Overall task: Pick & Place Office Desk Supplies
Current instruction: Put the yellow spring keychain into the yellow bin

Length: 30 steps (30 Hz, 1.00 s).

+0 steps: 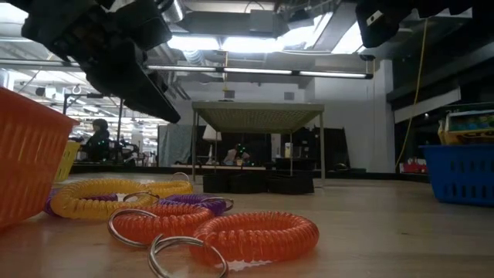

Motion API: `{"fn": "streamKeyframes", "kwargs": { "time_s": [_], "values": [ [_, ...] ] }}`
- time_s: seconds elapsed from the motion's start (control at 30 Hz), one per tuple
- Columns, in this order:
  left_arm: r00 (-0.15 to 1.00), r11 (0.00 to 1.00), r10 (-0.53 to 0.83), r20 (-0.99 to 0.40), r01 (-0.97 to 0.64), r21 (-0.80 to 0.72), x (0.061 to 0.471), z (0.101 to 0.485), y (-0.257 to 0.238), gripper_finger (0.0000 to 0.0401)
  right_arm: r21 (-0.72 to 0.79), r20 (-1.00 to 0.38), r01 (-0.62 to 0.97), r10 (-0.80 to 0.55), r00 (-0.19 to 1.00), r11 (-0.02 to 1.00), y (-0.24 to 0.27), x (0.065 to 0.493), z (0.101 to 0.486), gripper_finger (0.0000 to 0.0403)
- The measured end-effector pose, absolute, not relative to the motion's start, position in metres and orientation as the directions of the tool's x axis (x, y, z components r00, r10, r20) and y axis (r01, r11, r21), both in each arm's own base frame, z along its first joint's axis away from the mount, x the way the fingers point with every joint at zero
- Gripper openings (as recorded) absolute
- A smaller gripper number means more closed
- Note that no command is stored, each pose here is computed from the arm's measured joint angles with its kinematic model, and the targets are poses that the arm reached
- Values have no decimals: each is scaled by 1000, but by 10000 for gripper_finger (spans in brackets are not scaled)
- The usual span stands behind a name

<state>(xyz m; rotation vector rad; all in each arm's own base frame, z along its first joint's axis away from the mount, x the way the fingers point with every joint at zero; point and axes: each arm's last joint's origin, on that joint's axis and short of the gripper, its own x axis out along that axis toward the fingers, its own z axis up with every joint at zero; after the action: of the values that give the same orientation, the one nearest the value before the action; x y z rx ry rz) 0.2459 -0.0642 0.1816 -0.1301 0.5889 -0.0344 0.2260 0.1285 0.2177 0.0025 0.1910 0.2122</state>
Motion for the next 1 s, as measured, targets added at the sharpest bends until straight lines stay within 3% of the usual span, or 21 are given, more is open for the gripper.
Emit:
{"fn": "streamKeyframes", "kwargs": {
  "time_s": [0.4,0.57,0.73,1.0],
  "values": [
    [793,990,-71,-605,-19,-141,258,155,-73,189,27,-188,-193,195,963,981,125,228,218,74],
    [759,993,-69,-648,-8,-115,274,146,-77,189,25,-185,-148,150,971,989,122,229,218,106],
    [651,999,-16,-759,-16,-35,284,135,-80,189,48,-185,-138,144,972,989,122,229,218,129],
    [626,998,51,-778,-58,18,287,129,-77,169,50,-186,-137,144,972,989,122,229,218,137]
  ]
}}
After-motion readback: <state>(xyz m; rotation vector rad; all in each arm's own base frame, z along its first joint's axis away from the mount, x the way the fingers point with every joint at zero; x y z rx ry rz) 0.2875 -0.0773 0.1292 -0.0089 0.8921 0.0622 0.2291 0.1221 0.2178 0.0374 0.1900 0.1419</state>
